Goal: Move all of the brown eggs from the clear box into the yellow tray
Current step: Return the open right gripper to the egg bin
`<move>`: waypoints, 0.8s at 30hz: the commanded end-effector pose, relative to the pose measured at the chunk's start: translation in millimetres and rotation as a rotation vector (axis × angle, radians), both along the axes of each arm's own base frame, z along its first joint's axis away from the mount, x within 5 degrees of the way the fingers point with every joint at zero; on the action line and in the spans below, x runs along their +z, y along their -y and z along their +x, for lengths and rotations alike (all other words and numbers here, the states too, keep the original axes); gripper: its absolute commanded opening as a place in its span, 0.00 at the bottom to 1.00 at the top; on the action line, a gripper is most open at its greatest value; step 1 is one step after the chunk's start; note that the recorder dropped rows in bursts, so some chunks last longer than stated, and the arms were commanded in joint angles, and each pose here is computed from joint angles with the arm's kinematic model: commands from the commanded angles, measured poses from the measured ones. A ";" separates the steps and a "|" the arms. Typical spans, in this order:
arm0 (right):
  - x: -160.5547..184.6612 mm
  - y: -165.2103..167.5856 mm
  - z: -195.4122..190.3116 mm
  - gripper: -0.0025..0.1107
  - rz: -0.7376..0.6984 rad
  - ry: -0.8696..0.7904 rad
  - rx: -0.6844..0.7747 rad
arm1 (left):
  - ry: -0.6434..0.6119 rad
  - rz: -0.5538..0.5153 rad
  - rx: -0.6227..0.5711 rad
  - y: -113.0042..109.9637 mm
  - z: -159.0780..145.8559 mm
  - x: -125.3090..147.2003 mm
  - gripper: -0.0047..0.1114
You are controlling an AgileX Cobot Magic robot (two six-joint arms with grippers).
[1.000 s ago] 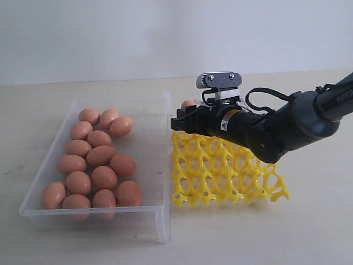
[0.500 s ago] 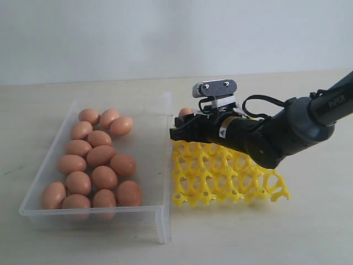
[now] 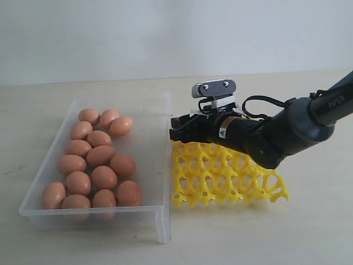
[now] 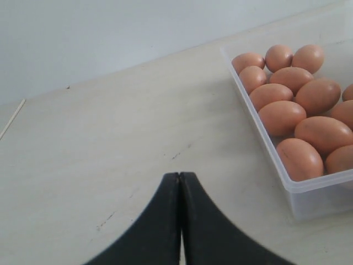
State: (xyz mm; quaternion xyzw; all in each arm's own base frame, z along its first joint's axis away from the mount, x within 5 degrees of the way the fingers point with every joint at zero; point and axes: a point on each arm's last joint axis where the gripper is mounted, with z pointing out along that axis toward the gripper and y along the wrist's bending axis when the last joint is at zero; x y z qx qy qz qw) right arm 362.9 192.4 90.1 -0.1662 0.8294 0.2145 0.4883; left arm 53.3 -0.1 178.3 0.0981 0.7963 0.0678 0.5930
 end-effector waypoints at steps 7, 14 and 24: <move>58.1 16.3 -17.4 0.58 -0.178 -0.197 -0.079 | 0.018 -0.006 -0.001 0.1 -0.2 2.4 0.04; 126.3 -2.6 -49.6 0.57 -0.613 -0.284 0.211 | 0.018 -0.006 -0.001 0.1 -0.2 2.4 0.04; 133.0 -81.9 -43.9 0.57 -0.275 -0.476 0.390 | 0.018 -0.006 -0.001 0.1 -0.2 2.4 0.04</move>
